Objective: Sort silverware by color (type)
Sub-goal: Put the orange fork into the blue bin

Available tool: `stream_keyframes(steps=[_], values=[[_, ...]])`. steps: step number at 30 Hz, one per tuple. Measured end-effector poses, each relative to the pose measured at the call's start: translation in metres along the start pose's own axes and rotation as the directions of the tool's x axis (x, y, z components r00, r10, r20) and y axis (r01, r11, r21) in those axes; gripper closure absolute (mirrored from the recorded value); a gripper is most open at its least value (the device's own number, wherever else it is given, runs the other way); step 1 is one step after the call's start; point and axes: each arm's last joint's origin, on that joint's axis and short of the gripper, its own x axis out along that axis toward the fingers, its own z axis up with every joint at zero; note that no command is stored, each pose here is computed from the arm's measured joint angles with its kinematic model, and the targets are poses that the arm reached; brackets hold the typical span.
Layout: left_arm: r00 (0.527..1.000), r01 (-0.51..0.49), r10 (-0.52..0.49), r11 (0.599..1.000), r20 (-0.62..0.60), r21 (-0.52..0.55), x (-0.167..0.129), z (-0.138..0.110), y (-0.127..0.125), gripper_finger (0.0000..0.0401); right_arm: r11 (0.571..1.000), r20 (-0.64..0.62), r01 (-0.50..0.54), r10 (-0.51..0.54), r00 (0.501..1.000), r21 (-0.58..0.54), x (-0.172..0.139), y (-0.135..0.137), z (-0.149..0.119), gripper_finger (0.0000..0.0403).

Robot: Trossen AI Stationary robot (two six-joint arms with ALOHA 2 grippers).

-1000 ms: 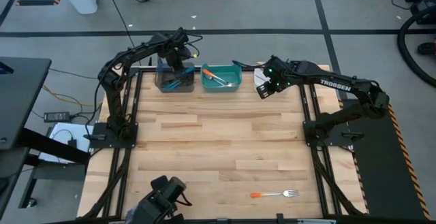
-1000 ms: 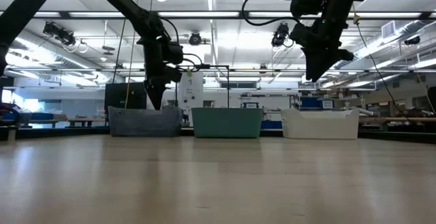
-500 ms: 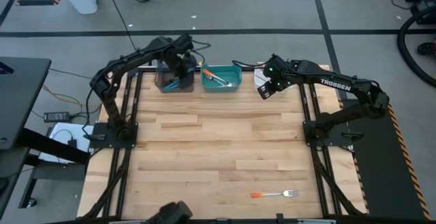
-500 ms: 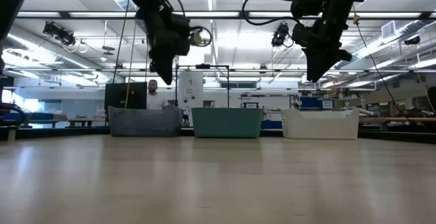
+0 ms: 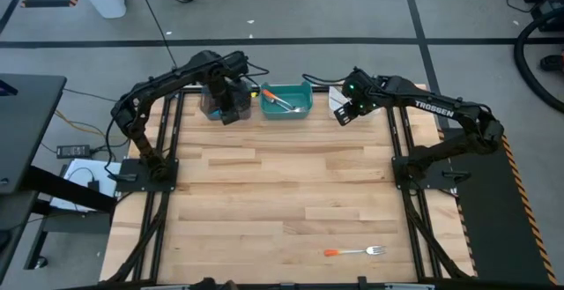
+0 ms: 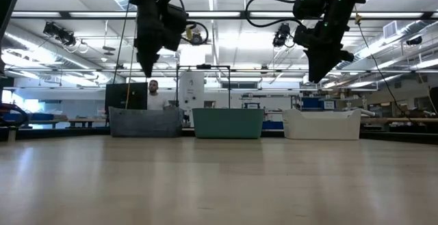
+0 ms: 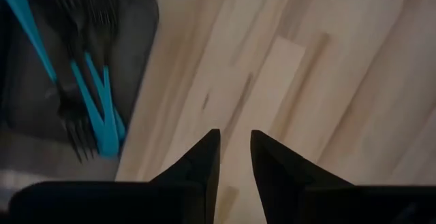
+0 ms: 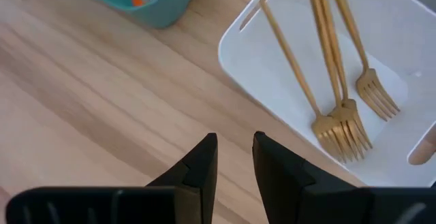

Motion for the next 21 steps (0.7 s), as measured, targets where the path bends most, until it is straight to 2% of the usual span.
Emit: stream_keyframes(steps=[6,10,21], values=[[1.000,-0.010,0.010,1.000,-0.006,-0.017,-0.017,-0.016,-0.001,0.0310,1.000,0.014,0.001,-0.001,1.000,0.019,0.000,-0.003,0.003,0.0302],[0.999,-0.025,0.026,1.000,0.039,-0.019,-0.031,-0.025,-0.005,0.0310,0.999,-0.008,-0.054,0.054,0.998,0.005,0.000,0.002,0.001,0.0302],[0.989,-0.038,0.049,0.996,0.139,-0.076,-0.056,-0.040,-0.027,0.0310,0.974,-0.062,-0.154,0.146,0.987,-0.166,-0.007,0.043,-0.022,0.0302]])
